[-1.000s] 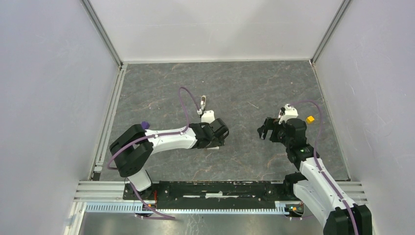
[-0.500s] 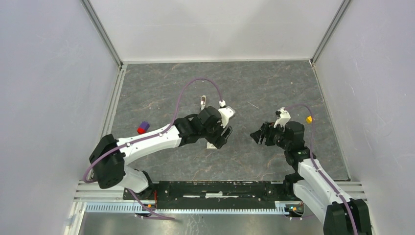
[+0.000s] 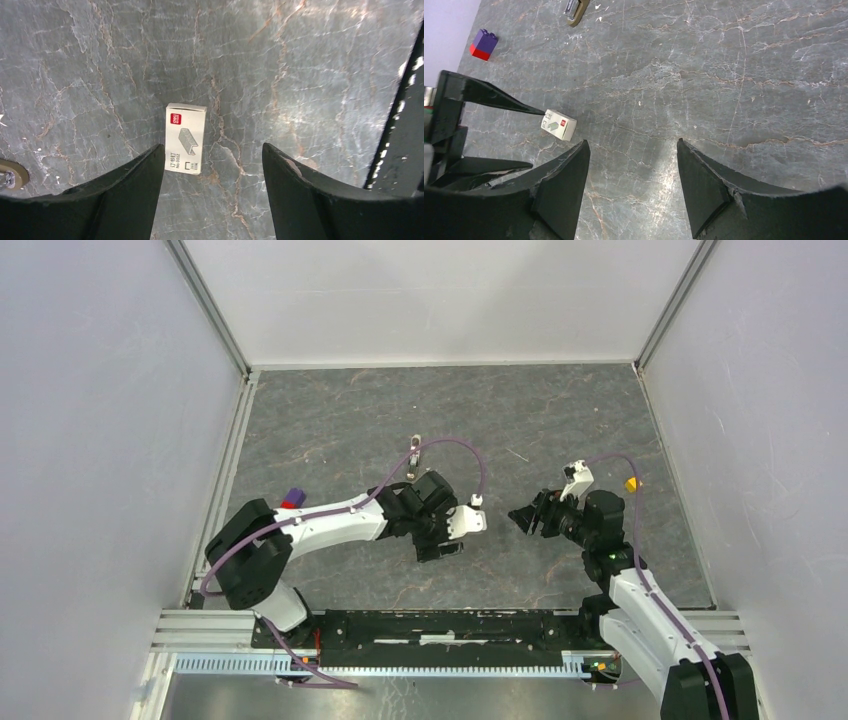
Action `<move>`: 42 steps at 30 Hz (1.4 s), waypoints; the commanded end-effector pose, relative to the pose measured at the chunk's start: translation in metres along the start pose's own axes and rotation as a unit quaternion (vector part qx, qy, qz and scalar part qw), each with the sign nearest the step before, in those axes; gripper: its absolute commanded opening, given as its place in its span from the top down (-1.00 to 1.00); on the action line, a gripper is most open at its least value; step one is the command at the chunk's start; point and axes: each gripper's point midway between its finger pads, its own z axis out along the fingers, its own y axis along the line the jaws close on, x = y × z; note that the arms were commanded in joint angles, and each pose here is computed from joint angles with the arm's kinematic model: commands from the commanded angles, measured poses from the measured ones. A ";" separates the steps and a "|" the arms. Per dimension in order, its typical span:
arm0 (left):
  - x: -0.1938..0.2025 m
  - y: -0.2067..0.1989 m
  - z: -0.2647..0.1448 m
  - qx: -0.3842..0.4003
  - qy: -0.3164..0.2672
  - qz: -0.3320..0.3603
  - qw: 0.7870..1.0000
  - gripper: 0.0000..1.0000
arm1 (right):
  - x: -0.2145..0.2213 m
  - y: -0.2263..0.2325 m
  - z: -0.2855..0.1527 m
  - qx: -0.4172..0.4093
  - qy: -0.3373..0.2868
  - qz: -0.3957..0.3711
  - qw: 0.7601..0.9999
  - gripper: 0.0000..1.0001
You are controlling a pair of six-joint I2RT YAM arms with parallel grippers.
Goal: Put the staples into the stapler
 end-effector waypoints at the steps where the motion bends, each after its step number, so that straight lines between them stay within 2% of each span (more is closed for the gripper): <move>1: 0.005 0.010 0.006 0.008 -0.008 0.046 0.999 -0.55 | -0.010 0.008 0.000 -0.019 -0.023 -0.008 1.000 -0.41; 12: 0.017 0.018 0.026 0.008 0.001 0.060 0.998 -0.53 | -0.011 0.008 0.000 -0.017 -0.027 -0.002 0.999 -0.46; 18: 0.016 0.029 0.032 -0.002 0.007 0.059 0.998 -0.38 | -0.011 0.008 0.001 -0.017 -0.024 -0.001 1.000 -0.48; 26: 0.017 0.029 0.034 0.009 0.009 0.063 0.998 -0.32 | -0.009 0.005 0.001 -0.013 -0.024 0.000 1.000 -0.50; 30: 0.016 0.025 0.034 0.018 0.009 0.057 0.998 -0.14 | -0.005 0.004 0.003 -0.013 -0.018 0.011 1.000 -0.50; 36: 0.015 0.020 0.034 0.030 0.007 0.041 0.999 0.02 | -0.001 0.011 0.006 -0.037 -0.019 0.030 0.999 -0.50; 42: 0.002 0.024 0.029 0.016 -0.019 0.028 0.999 0.10 | 0.004 0.017 0.008 -0.059 -0.023 0.059 0.996 -0.50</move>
